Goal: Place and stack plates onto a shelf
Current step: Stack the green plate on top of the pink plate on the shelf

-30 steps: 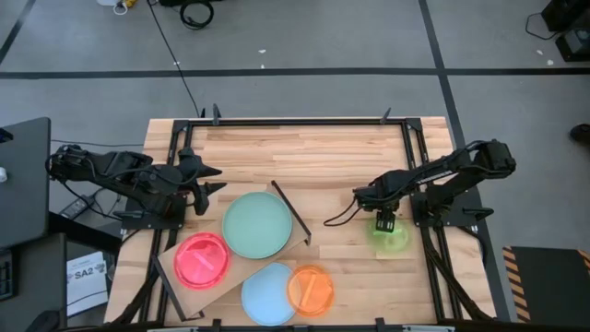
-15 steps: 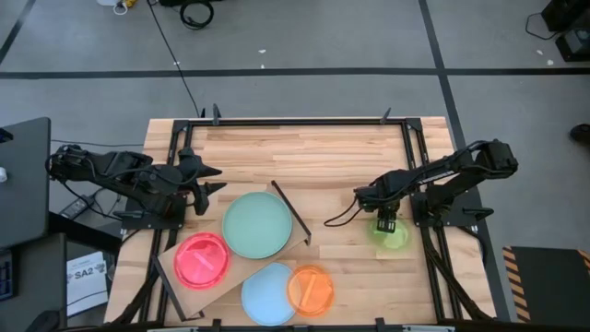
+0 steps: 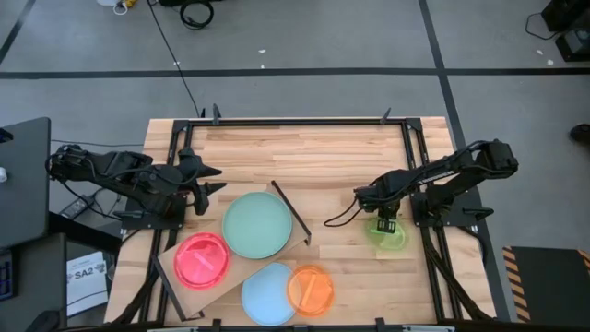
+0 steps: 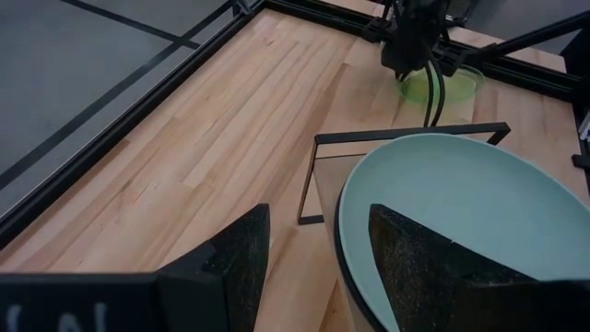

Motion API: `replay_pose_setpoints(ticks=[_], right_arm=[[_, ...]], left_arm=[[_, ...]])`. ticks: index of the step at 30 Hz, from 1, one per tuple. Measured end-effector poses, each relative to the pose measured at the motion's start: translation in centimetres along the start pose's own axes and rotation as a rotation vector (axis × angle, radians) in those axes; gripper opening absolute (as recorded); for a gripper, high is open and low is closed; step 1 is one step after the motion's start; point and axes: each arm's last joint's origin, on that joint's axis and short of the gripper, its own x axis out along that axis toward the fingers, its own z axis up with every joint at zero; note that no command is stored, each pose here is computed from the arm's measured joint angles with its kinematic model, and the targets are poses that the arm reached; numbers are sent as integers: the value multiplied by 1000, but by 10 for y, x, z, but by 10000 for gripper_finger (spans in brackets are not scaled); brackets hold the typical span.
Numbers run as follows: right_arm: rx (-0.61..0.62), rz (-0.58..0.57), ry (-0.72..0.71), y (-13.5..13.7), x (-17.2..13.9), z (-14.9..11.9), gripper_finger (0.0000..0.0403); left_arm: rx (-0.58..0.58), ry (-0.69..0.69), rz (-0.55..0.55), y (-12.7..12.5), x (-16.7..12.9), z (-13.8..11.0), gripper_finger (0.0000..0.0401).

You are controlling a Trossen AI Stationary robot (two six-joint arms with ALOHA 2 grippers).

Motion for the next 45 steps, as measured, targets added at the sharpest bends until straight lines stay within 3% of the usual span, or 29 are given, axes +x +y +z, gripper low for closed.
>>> replay_pose_setpoints(ticks=[10, 26, 37, 45], right_arm=[[-7, 5, 1, 0, 0, 0, 7], [-27, 19, -23, 4, -16, 9, 7], [-25, -50, -113, 7, -40, 23, 7], [40, -147, -199, -4, -64, 37, 7]], left_arm=[[0, 0, 0, 0, 0, 0, 192], [0, 0, 0, 0, 0, 0, 192], [0, 0, 0, 0, 0, 0, 192], [0, 0, 0, 0, 0, 0, 192]])
